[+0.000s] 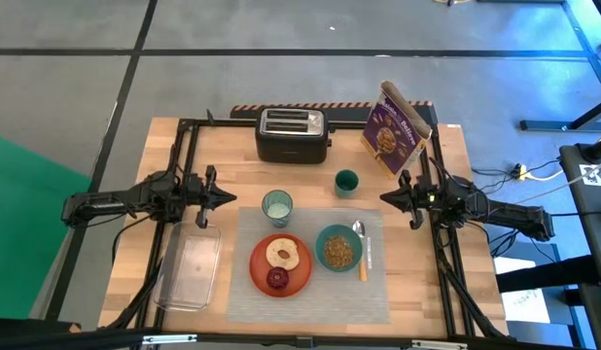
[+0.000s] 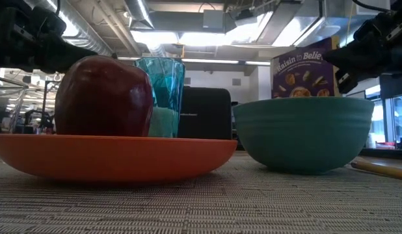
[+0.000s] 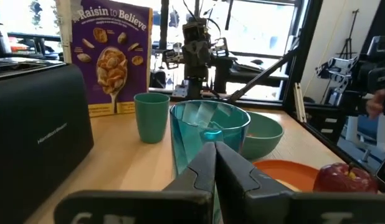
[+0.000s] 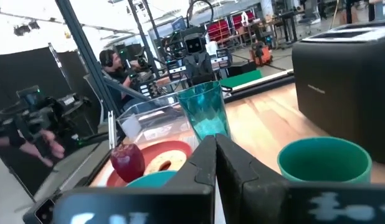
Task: Arrange a breakfast setting
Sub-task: Return to Home Position
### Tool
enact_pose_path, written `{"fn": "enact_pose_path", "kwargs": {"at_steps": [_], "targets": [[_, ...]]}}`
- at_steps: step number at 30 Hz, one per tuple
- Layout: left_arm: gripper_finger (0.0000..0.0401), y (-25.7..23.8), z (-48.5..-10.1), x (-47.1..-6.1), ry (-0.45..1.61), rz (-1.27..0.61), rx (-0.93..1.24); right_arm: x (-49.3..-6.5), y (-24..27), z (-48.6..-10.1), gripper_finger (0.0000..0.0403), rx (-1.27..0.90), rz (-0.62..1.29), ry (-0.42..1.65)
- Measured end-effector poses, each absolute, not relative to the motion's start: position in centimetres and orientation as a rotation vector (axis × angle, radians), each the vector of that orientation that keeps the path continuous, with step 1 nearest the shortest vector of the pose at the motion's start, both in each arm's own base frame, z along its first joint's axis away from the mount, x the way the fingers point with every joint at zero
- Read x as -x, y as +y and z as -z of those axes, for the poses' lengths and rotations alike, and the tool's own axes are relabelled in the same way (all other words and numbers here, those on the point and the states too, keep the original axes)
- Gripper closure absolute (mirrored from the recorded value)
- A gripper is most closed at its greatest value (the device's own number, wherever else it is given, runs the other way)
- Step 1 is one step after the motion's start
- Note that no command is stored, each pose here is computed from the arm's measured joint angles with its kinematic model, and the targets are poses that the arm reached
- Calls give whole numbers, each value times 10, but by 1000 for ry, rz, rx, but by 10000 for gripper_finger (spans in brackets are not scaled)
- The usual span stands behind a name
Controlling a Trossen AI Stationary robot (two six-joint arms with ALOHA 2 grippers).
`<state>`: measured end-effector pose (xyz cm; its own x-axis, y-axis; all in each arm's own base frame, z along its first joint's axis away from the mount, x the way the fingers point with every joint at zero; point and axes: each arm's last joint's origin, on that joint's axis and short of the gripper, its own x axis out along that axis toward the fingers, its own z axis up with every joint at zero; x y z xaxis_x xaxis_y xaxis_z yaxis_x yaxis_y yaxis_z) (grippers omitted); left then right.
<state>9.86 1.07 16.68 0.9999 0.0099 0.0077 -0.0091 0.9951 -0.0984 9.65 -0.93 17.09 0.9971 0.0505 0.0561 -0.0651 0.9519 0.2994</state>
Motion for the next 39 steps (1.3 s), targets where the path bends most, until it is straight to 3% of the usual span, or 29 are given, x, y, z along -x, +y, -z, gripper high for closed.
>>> {"fn": "enact_pose_path", "kwargs": {"at_steps": [39], "targets": [[401, 11, -167, -99, -10, -9, 94, -96, -9, -171, 402, -325, -60, -45]]}}
